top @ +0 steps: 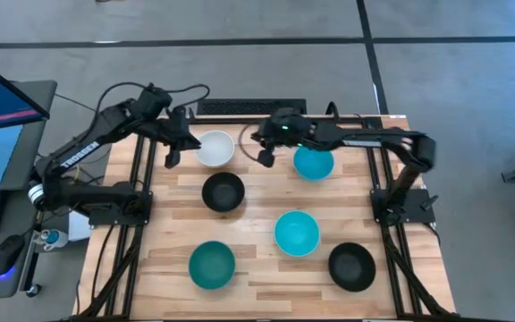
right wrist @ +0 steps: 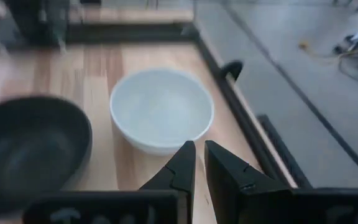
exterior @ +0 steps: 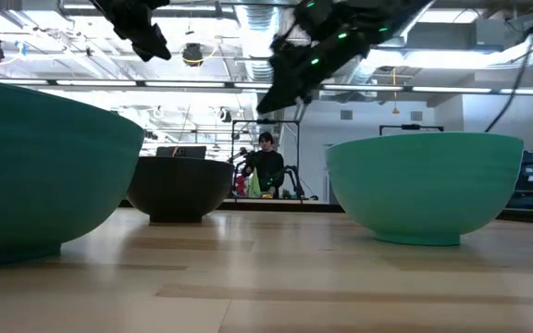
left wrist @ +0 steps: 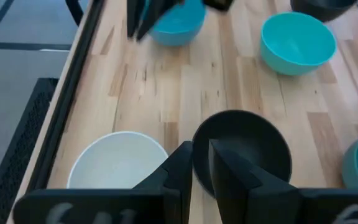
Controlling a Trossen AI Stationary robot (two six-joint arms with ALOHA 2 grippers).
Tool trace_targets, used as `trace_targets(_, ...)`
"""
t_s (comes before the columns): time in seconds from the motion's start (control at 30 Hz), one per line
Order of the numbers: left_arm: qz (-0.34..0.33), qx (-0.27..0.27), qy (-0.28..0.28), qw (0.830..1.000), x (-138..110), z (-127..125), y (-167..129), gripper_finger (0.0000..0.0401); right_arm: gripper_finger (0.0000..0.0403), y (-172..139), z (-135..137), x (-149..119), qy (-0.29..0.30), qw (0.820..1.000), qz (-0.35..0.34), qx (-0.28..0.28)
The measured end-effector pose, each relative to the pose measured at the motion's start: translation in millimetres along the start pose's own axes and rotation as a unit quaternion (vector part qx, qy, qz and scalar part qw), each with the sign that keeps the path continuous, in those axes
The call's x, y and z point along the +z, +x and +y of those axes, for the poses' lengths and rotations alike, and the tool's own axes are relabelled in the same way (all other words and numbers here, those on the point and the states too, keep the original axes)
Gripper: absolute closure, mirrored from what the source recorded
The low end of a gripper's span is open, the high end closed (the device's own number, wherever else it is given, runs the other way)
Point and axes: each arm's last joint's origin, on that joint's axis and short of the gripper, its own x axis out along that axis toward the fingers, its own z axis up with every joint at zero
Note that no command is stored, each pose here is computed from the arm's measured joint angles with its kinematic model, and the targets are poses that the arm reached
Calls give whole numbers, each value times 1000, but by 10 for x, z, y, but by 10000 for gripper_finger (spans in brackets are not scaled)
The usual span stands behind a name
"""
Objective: Nest bowls inside each other
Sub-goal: Stack the black bowl on the blue bowl
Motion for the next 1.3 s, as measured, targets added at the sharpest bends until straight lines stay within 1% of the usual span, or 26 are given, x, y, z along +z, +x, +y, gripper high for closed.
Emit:
trace_targets(0.07,-5,1,-3,1000,3,-14,-25,355,344,164,-21,21,0,1000,29,10)
trace_targets(0.13,-9,1,-5,1000,4,-25,-41,356,344,287,-31,45,-10,998,36,46)
trace_targets(0.2,-13,-3,-5,1000,5,-35,-54,356,344,384,-39,86,-36,997,24,69)
trace_targets(0.3,-18,-7,-7,1000,7,-47,-70,356,344,459,-61,170,-94,993,17,71)
trace_targets(0.4,-18,-6,-8,1000,7,-50,-75,356,344,505,-85,253,-128,988,26,81)
trace_targets(0.53,-19,-6,-6,1000,8,-49,-74,356,344,613,-109,264,-175,978,53,97)
trace_targets(0.7,-18,-5,-8,1000,8,-48,-73,356,344,779,-29,191,-233,960,94,124)
trace_targets(0.73,-18,-5,-8,1000,7,-48,-73,356,344,806,4,183,-248,956,101,123)
trace_targets(0.83,-18,-5,-11,1000,7,-48,-73,356,344,855,77,201,-296,944,114,94)
trace_targets(0.93,-18,-5,-11,1000,7,-48,-73,356,344,857,135,260,-363,923,105,70)
trace_targets(1.0,-18,-5,-11,1000,7,-48,-73,356,344,853,159,285,-399,909,98,67)
trace_targets(1.1,-18,-5,-11,1000,7,-48,-73,356,344,857,159,326,-424,900,78,61)
trace_targets(1.17,-18,-5,-12,1000,7,-48,-73,356,344,853,167,307,-433,895,83,71)
trace_targets(1.3,-18,-5,-12,1000,7,-48,-73,356,344,843,202,259,-433,891,101,93)
